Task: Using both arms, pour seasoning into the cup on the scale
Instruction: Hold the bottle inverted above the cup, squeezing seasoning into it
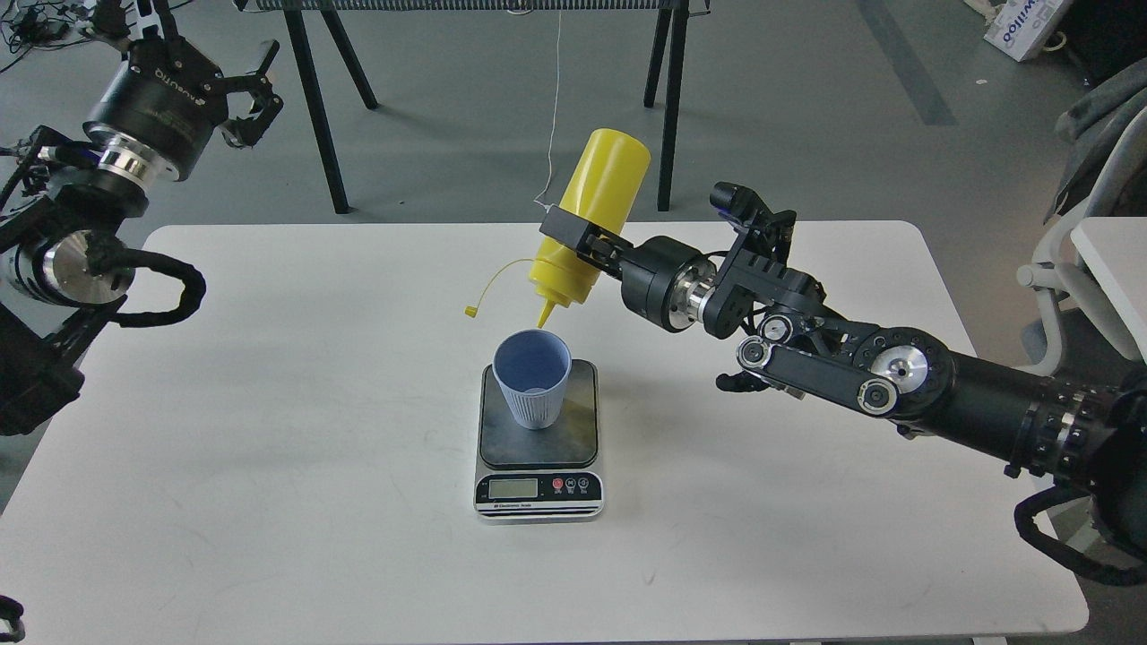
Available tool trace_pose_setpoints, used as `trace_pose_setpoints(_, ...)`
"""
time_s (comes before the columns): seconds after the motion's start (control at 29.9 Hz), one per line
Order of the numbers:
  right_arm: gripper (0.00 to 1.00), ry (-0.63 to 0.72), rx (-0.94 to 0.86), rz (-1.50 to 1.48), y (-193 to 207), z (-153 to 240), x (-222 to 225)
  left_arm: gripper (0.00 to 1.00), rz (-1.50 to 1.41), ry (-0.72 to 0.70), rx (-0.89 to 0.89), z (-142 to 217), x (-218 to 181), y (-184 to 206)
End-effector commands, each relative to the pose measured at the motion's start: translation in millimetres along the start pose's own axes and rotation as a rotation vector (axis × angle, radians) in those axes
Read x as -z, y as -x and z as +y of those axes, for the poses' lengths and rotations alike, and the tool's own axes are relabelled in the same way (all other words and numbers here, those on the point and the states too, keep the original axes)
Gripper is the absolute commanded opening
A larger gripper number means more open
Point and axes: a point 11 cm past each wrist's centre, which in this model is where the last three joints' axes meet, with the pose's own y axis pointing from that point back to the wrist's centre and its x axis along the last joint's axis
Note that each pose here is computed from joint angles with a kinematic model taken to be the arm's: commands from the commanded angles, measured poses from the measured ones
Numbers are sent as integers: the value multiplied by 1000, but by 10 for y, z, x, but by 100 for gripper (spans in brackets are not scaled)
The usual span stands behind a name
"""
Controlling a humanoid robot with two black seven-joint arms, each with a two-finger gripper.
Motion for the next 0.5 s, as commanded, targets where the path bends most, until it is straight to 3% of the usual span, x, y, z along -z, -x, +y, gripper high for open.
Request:
trace_pose_setpoints(0.0, 38, 2, 7, 133, -25, -14, 9, 100, -1, 3, -1, 0, -17, -7)
trace_pose_setpoints(0.2, 38, -9, -28, 215, -277, 31, 89, 100, -1, 3, -1, 0, -17, -7)
trace_pose_setpoints(0.47, 38, -47, 12, 395, -296, -23, 292, 100, 0, 1, -2, 11, -7, -16)
